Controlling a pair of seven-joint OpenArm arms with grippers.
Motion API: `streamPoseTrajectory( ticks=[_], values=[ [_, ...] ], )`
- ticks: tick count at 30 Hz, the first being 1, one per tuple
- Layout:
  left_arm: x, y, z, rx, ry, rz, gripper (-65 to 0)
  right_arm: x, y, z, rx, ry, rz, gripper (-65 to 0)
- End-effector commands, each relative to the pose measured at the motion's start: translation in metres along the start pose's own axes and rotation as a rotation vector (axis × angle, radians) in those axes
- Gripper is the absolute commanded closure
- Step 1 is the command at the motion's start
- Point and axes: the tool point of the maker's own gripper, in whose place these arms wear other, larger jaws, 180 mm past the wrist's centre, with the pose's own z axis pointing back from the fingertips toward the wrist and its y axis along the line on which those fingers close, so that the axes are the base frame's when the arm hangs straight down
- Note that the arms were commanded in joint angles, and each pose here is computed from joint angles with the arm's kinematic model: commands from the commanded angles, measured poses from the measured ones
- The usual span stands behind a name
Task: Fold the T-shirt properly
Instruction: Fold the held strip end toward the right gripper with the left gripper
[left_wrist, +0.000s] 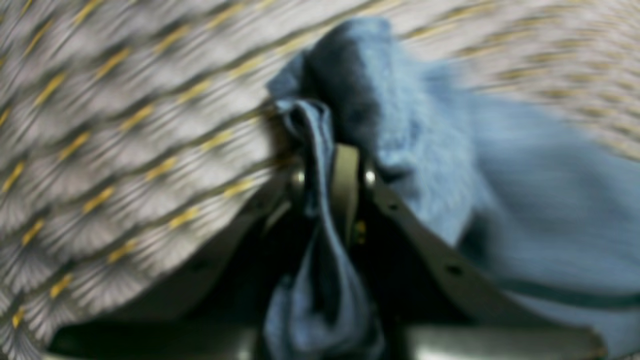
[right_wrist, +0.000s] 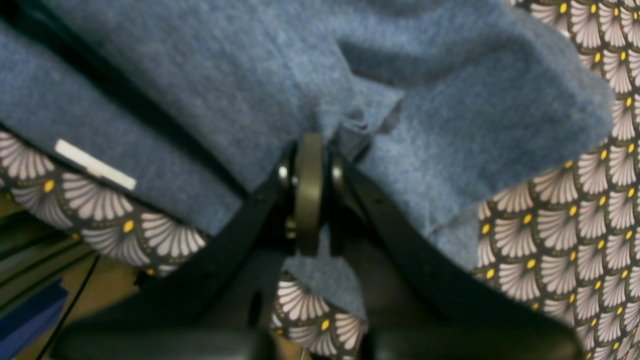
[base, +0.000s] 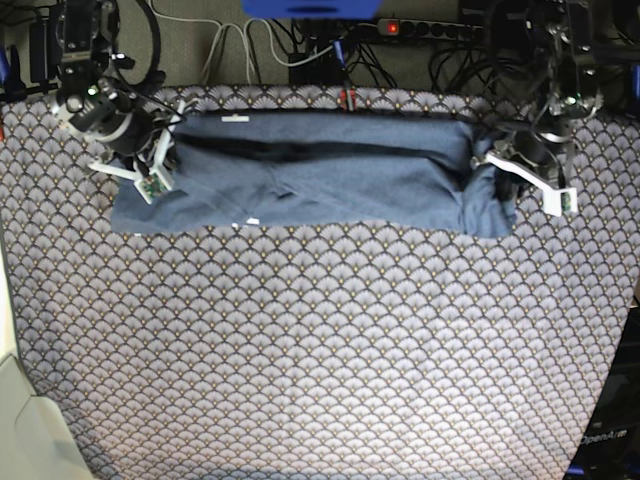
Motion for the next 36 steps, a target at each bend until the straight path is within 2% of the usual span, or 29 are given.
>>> streamPoseTrajectory(
  ticks=[1,5,8,13,22,30,36],
  values=[
    [0.016,-0.008,0.008,-0.024,-0.055,-0.030,-0.5,0.008,-0.006,0.004,-0.013,-0.029,0.012,0.0],
    [0.042,-0.034,0.028,-0.061,-0.136,-0.111,-0.5,0.008,-0.006,0.004,-0.013,-0.029,0.012,0.0],
    [0.046,-0.052,0.031,-0.099,-0.151,-0.142,-0.5,0.008,-0.006,0.004,-0.013,-0.030,0.012,0.0],
    [0.035,-0.082,0.027,-0.182,-0.123,-0.159,-0.5,0.009,-0.006,0.004,-0.013,-0.032,0.012,0.0],
    [0.015,-0.162,0.024,-0.394,-0.082,-0.177,-0.4,0.009,-0.006,0.004,-0.014,-0.029,0.013,0.0],
    [0.024,-0.204,0.023,-0.482,-0.120,-0.142,-0.4,0.009,-0.006,0.004,-0.013,-0.030,0.014,0.0],
    [0.017,-0.232,0.020,-0.541,-0.061,-0.163,-0.4,0.008,-0.006,0.004,-0.014,-0.027,0.015,0.0]
  ],
)
